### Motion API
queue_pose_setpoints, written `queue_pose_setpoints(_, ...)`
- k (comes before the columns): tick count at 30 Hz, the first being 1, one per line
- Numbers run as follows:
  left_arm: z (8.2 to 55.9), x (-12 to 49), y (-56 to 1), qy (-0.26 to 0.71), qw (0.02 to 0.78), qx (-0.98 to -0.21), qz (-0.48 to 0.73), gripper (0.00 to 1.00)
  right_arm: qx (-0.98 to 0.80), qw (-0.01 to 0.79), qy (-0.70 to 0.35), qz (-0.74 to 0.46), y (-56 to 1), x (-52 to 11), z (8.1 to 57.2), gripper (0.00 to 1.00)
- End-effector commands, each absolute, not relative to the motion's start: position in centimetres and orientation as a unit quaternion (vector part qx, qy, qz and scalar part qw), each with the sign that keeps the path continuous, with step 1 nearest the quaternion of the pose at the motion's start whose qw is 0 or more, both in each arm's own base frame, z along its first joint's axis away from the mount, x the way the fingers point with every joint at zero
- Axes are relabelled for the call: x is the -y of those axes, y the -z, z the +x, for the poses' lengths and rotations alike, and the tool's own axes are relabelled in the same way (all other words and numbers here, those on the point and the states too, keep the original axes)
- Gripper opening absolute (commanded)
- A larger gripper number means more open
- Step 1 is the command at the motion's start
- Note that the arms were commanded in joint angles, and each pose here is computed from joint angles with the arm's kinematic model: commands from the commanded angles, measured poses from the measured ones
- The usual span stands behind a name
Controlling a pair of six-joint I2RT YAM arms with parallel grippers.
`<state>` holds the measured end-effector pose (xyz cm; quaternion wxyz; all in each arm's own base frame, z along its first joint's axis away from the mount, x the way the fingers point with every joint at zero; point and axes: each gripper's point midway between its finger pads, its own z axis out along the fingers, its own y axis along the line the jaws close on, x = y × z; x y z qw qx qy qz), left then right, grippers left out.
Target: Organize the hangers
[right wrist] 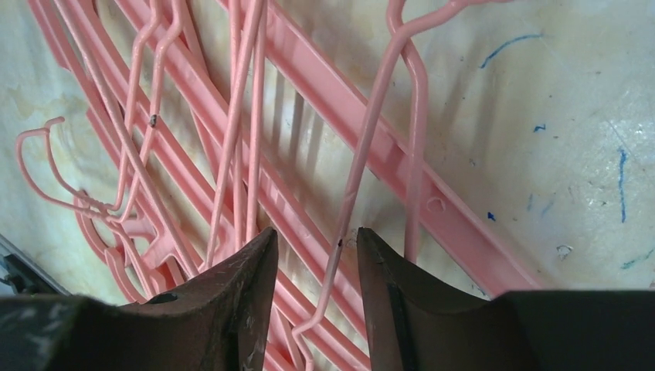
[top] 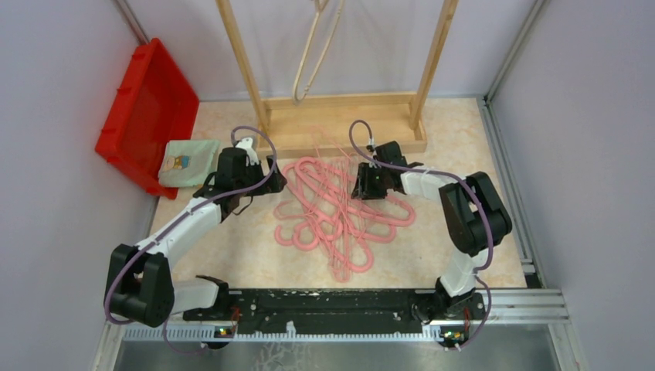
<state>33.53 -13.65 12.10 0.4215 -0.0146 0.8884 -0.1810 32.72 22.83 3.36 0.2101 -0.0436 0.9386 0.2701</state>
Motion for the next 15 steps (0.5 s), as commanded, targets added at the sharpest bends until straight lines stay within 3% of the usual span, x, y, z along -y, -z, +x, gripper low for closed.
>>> queue_pose_setpoints(1, 33.8, 13.8, -12.2, 0.182, 0.427, -0.886, -0.015, 1.0, -0.927, 0.24, -0.282, -0.059, -4.0, -23.9, 33.5, 0.4)
queue_pose_setpoints(3, 33.7, 13.9, -12.2, 0.183, 0.425, -0.886, -0.015, 1.0, -0.926, 0.237, -0.287, -0.062, -3.8, -24.2, 33.1, 0.29)
queue_pose_setpoints(6, 33.7, 13.9, -12.2, 0.185, 0.425, -0.886, -0.016, 1.0, -0.925, 0.237, -0.289, -0.069, -4.3, -24.2, 32.5, 0.02)
queue_pose_setpoints(15, 34.8, 13.9, -14.0, 0.183, 0.449, -0.875, -0.015, 0.99, -0.905, 0.341, -0.238, -0.084, -14.4, -21.8, 33.3, 0.0)
